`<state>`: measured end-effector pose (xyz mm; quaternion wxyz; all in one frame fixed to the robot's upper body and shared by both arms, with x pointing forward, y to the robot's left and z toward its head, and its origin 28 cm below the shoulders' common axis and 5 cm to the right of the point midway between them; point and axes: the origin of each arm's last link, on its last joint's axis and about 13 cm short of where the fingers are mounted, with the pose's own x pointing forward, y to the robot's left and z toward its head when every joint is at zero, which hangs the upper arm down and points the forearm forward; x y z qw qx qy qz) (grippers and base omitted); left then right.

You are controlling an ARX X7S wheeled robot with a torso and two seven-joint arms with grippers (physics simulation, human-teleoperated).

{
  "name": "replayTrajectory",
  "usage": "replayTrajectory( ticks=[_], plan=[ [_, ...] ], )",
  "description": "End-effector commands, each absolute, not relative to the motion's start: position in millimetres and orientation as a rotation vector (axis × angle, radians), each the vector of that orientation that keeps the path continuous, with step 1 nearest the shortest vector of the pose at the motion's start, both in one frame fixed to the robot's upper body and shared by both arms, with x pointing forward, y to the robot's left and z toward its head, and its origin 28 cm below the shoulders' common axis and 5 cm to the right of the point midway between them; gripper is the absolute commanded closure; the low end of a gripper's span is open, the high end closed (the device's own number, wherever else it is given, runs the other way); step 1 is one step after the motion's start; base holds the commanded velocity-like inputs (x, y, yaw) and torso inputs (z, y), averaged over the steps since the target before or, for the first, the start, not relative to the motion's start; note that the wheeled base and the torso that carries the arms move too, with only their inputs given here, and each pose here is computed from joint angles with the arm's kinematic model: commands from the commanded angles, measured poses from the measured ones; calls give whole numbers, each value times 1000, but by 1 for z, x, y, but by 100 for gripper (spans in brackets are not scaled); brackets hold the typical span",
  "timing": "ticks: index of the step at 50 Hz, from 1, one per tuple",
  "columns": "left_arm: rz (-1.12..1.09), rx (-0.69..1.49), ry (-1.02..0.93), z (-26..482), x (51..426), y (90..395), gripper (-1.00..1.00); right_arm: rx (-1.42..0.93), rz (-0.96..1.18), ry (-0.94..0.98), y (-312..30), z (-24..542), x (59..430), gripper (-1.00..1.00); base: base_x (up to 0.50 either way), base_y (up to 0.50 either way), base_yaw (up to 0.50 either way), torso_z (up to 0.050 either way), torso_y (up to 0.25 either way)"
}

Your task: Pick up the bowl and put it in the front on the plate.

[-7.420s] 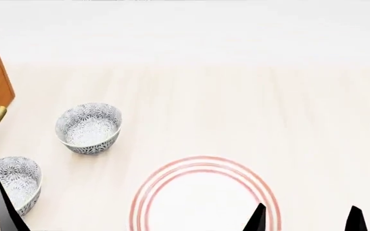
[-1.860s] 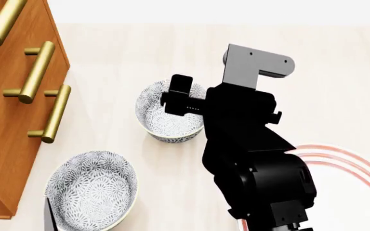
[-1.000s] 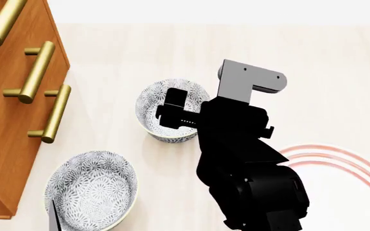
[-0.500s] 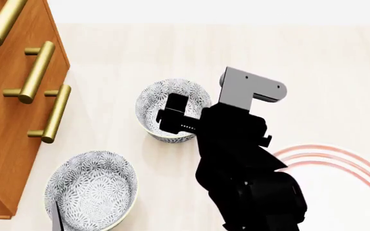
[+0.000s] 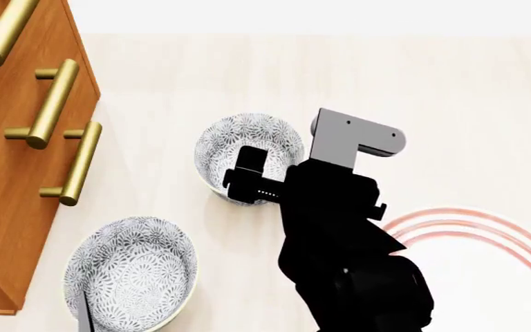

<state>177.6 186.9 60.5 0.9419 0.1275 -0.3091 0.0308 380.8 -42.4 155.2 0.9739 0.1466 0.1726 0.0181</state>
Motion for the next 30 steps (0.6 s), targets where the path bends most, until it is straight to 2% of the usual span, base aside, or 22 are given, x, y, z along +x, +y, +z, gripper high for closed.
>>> replayTrajectory(
  ticks=[1, 16, 17, 30],
  plan=[
    [55, 259, -657, 63, 178, 186, -100, 298, 42, 344, -40, 151, 384, -100, 0, 0, 0, 0, 0],
    [52, 261, -653, 63, 178, 186, -100, 283, 52, 337, -37, 148, 383, -100, 0, 0, 0, 0, 0],
    [52, 260, -653, 63, 178, 186, -100, 283, 52, 336, -37, 147, 383, 100, 0, 0, 0, 0, 0],
    [51, 260, -651, 62, 178, 185, -100, 275, 69, 332, -36, 146, 381, 100, 0, 0, 0, 0, 0]
  ],
)
